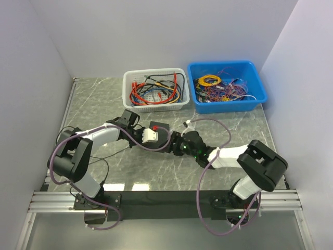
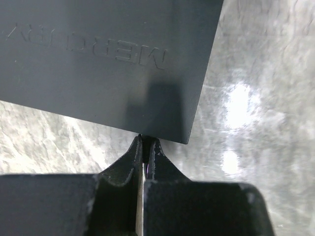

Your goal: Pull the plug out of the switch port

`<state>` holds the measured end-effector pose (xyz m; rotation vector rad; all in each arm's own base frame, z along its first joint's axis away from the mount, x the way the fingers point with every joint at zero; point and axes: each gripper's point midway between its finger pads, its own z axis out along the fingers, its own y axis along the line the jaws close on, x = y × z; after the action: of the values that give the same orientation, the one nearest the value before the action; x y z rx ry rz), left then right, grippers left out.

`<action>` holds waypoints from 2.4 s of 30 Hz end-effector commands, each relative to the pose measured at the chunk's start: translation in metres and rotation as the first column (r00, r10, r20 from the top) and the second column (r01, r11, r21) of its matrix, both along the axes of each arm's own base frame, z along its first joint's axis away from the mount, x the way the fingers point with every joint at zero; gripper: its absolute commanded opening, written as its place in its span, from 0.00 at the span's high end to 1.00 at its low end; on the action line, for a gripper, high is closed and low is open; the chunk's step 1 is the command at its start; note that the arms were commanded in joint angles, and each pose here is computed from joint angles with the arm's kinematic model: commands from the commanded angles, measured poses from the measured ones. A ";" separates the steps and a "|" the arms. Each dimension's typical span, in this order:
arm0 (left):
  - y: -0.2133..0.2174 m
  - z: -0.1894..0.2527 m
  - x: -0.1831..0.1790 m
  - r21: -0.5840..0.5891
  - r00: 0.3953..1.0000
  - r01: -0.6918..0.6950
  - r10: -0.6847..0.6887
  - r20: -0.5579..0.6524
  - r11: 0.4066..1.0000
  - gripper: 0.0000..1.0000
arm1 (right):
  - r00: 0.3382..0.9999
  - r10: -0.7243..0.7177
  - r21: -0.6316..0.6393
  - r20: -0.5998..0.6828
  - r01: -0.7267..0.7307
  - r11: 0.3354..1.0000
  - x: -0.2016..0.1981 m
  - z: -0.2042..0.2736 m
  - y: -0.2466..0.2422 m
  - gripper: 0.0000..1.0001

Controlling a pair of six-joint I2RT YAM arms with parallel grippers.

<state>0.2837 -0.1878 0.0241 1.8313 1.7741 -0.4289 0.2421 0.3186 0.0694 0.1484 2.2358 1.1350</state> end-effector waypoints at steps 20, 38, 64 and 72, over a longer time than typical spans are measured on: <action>-0.014 0.011 0.006 -0.090 0.989 -0.146 0.142 -0.052 0.985 1.00 | 0.993 -0.052 0.027 0.102 0.050 0.998 0.052 0.056 0.054 0.47; -0.019 0.001 0.003 -0.094 0.989 -0.131 0.123 -0.079 0.987 1.00 | 0.984 -0.068 -0.453 0.165 0.137 0.881 0.089 -0.014 0.014 0.36; 0.041 -0.036 -0.002 0.152 0.966 -0.200 0.221 -0.136 0.968 1.00 | 0.986 -0.089 -0.681 -0.140 -0.031 0.732 0.011 -0.151 -0.064 0.77; 0.079 -0.034 0.007 0.212 0.958 -0.246 0.271 -0.098 0.946 0.99 | 0.984 -0.093 -0.692 -0.153 -0.040 0.721 0.004 -0.159 -0.075 0.77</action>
<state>0.3067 -0.1616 0.0173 1.6283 1.9781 -0.4254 0.3255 0.3347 0.0210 0.1100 2.2477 0.6742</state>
